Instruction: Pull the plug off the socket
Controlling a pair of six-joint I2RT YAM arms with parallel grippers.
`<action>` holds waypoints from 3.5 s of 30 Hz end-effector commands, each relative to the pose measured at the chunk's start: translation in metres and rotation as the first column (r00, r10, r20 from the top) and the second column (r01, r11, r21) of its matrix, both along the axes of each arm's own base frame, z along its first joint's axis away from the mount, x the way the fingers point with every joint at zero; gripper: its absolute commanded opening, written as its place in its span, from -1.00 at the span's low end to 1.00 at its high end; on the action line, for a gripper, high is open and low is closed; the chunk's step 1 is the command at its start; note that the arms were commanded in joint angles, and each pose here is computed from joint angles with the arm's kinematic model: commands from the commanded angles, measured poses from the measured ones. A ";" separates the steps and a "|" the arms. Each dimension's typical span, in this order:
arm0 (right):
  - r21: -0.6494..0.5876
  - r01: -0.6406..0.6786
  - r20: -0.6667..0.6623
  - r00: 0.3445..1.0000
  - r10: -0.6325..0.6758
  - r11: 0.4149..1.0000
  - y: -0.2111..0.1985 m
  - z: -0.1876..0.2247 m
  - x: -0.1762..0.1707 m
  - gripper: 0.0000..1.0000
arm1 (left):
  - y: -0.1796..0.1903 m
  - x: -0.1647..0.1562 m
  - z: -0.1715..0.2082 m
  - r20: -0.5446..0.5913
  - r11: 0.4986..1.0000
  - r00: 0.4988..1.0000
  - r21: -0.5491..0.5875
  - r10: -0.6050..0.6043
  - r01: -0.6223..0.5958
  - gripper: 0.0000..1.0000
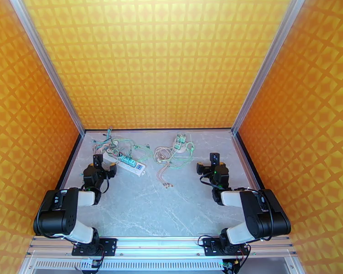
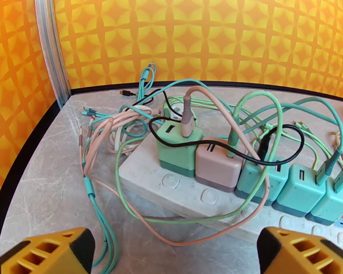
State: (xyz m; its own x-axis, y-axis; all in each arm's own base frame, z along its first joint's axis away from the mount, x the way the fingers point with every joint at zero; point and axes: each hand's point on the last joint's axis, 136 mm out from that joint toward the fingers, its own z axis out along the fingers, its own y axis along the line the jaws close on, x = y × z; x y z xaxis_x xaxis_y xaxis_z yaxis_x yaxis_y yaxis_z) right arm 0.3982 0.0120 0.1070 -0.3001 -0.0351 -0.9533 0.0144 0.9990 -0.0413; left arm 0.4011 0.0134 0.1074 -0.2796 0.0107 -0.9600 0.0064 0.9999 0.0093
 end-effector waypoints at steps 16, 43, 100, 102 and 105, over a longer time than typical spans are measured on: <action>-0.007 -0.012 0.010 1.000 0.012 1.000 0.001 0.004 0.003 0.97 | -0.003 -0.001 0.001 0.014 1.000 1.000 0.008 -0.023 0.022 0.98; -0.005 0.003 0.023 1.000 -0.003 1.000 -0.002 0.006 0.002 0.97 | 0.003 0.001 0.005 0.004 1.000 1.000 -0.009 -0.001 0.001 0.98; 0.454 0.025 -0.471 0.856 0.216 0.891 0.080 -0.011 0.189 -0.14 | -0.005 -0.018 0.167 -0.254 0.901 0.964 -0.397 0.073 -0.173 0.98; 0.472 -0.017 -0.462 0.847 0.264 0.881 0.088 -0.012 0.194 -0.14 | -0.005 -0.020 0.166 -0.256 0.901 0.964 -0.398 0.074 -0.175 0.98; 0.504 -0.041 -0.494 0.805 0.327 0.863 0.099 -0.029 0.197 -0.14 | -0.005 -0.022 0.166 -0.258 0.902 0.963 -0.394 0.074 -0.175 0.98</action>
State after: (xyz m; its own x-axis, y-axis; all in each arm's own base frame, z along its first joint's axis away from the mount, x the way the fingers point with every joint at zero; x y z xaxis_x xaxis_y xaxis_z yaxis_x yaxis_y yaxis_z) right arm 0.5936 0.0975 0.0834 -0.7712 0.2958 -0.5637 0.0067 0.8892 0.4574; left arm 0.3834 0.0147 0.2610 -0.4686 -0.4435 -0.7640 -0.2055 0.8958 -0.3940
